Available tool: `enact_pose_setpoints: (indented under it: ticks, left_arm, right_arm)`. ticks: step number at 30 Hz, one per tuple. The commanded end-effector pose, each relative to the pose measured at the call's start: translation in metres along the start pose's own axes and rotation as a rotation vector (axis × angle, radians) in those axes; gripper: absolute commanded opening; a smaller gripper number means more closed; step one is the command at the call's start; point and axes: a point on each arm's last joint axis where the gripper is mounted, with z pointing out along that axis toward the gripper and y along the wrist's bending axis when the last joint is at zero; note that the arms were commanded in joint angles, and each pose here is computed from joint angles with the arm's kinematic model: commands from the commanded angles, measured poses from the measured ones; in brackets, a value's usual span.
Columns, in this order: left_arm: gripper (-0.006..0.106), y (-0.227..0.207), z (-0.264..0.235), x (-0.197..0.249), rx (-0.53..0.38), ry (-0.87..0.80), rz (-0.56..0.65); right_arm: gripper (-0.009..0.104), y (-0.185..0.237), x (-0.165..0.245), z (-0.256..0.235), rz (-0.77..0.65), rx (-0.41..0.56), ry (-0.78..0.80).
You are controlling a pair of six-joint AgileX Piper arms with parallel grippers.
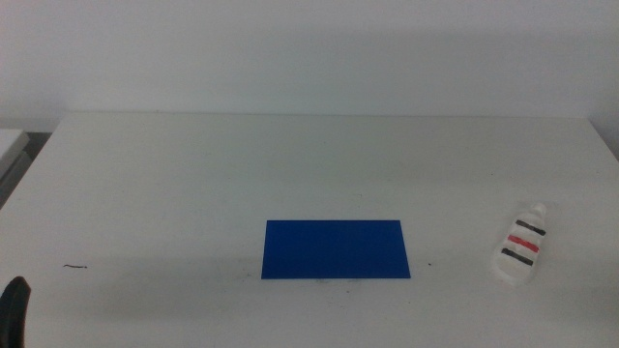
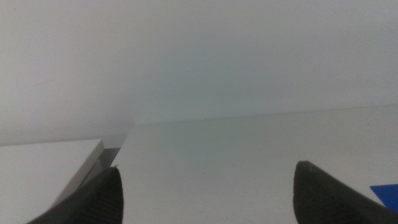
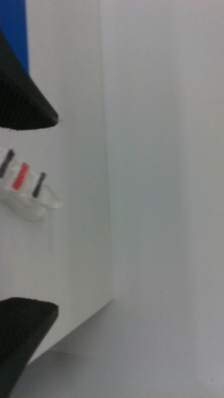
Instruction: Use one arm to grab the shoe from the table and place it on the mat.
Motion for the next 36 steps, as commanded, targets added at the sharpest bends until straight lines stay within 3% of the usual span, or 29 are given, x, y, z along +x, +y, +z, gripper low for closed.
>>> enact_pose_setpoints:
  ticks: [1, 4, 11, 14, 19, 24, 28, 32, 36]
  left_arm:
    - [0.094, 0.000, 0.000, -0.001, 0.002, -0.007, -0.005]
    - [0.094, 0.000, 0.000, -0.001, 0.002, -0.007, -0.005]
    - [0.094, 0.000, 0.000, -0.001, 0.002, -0.007, -0.005]
    - [0.094, 0.000, 0.000, -0.001, 0.002, -0.007, -0.005]
    - [0.094, 0.000, 0.000, -0.001, 0.002, -0.007, -0.005]
    - [0.094, 0.000, 0.000, -0.001, 0.002, -0.007, -0.005]
    - [0.094, 0.000, 0.000, -0.001, 0.002, -0.007, -0.005]
    - [0.094, 0.000, 0.000, -0.001, 0.002, -0.007, -0.005]
    - [0.094, 0.000, 0.000, -0.001, 0.002, -0.007, -0.005]
  right_arm:
    - [0.084, 0.000, 0.002, 0.000, -0.015, -0.002, 0.012]
    - [0.084, 0.000, -0.010, -0.005, -0.014, 0.004, 0.083]
    - [0.084, 0.004, -0.084, 0.001, -0.006, 0.018, 0.357]
    - [0.084, 0.007, -0.113, 0.024, 0.011, 0.017, 0.507]
    - [0.084, 0.018, -0.138, 0.080, 0.183, -0.009, 0.788]
    - [0.084, 0.031, -0.119, 0.153, 0.368, 0.003, 1.015]
    - [0.083, 0.030, -0.092, 0.201, 0.543, 0.185, 1.065]
    - [0.078, 0.022, -0.057, 0.244, 0.512, 0.380, 1.156]
    - [0.073, 0.036, -0.029, 0.277, 0.448, 0.390, 1.187]
